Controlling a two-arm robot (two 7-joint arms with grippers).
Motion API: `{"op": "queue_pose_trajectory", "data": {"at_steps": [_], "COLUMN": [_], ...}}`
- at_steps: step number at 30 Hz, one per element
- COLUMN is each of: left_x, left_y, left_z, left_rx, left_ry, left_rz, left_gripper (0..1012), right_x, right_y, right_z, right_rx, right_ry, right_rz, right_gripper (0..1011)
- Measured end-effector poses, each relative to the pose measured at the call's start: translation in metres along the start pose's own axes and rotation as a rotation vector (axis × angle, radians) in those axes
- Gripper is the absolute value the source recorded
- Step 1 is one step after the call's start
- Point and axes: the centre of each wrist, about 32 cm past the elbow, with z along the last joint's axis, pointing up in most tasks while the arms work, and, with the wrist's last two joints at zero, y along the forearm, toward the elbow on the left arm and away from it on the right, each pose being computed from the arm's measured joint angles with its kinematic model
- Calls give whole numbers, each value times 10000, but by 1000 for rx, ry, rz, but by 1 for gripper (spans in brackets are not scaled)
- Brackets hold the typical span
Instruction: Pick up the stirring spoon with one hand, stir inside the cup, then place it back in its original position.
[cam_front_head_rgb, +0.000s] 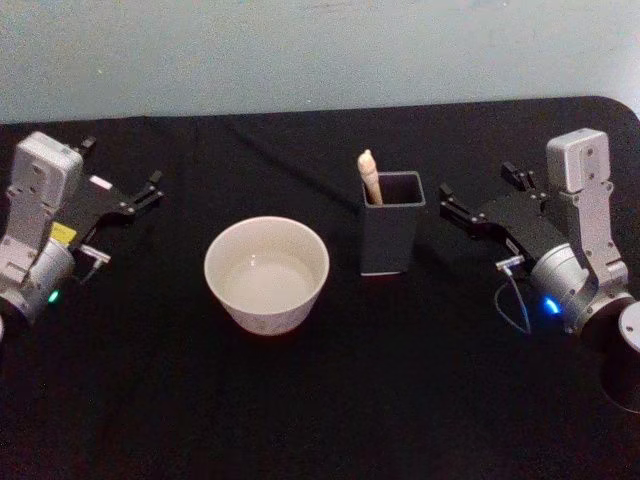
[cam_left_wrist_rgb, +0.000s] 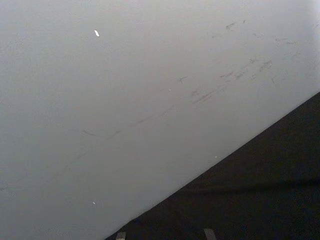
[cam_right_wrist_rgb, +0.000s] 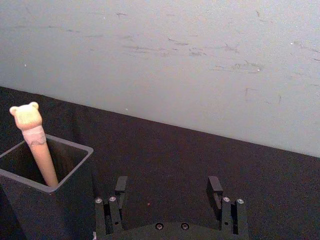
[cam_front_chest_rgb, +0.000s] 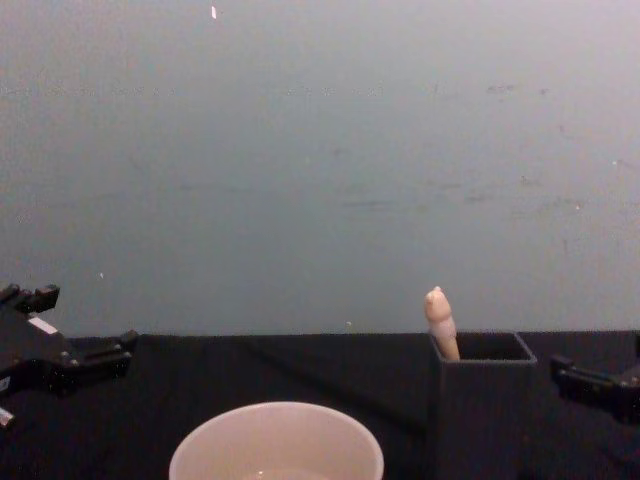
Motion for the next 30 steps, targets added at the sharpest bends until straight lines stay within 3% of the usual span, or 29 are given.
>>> {"op": "queue_pose_trajectory", "data": {"at_steps": [30], "left_x": [0], "left_y": [0], "left_z": [0], "left_rx": [0], "left_ry": [0], "left_rz": [0], "left_gripper": [1001], "right_x": [0], "right_y": [0], "right_z": [6], "right_rx": [4], "right_ry": [3], "right_rz": [0], "right_gripper": [1003]}}
